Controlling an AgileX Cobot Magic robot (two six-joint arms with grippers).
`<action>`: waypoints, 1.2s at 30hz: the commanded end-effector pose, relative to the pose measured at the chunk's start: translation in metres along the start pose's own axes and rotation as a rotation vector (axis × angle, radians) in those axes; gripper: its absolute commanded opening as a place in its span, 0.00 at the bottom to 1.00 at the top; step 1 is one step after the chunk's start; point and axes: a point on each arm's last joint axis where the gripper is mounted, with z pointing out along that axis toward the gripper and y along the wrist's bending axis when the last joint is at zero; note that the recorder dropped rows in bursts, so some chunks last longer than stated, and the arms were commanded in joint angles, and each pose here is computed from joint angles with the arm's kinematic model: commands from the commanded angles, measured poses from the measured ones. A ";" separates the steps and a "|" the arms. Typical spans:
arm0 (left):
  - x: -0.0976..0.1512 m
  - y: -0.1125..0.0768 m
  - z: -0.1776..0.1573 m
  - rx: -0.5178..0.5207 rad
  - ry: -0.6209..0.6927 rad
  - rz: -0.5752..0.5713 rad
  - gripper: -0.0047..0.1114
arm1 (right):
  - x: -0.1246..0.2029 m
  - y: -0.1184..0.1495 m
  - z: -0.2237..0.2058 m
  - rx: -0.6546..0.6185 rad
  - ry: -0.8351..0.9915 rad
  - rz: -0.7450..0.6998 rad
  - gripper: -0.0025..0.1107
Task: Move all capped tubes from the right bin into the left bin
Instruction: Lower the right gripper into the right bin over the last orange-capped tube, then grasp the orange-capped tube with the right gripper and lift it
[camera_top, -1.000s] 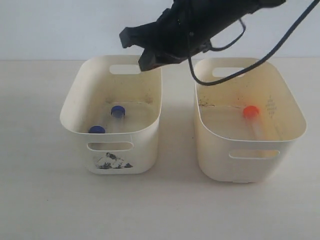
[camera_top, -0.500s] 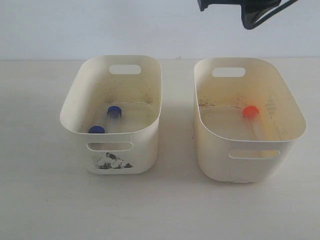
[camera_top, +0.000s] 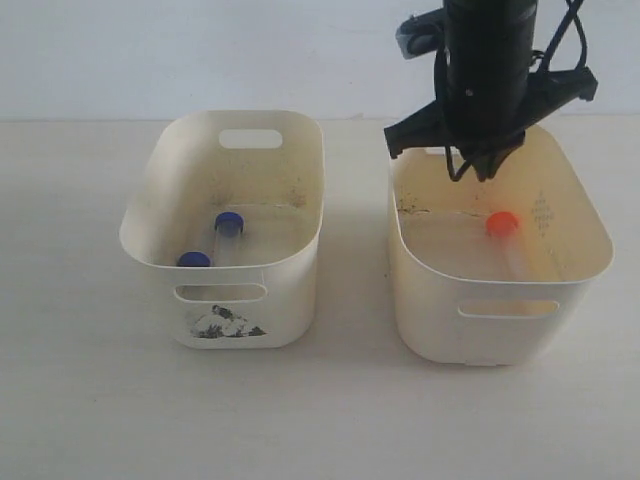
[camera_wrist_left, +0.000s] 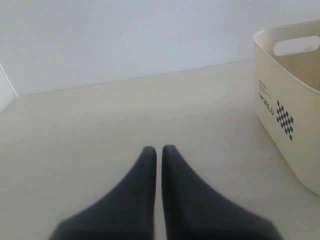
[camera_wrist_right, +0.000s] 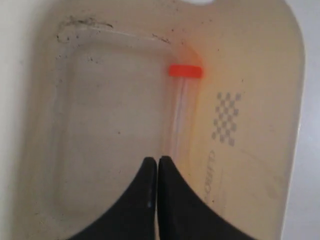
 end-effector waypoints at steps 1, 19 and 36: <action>-0.002 0.000 -0.001 -0.002 -0.015 -0.013 0.08 | 0.000 -0.018 0.019 0.004 0.070 0.090 0.02; -0.002 0.000 -0.001 -0.002 -0.015 -0.013 0.08 | 0.009 -0.014 0.071 0.130 0.177 -0.011 0.02; -0.002 0.000 -0.001 -0.002 -0.015 -0.013 0.08 | -0.001 0.024 0.108 0.148 0.211 -0.115 0.02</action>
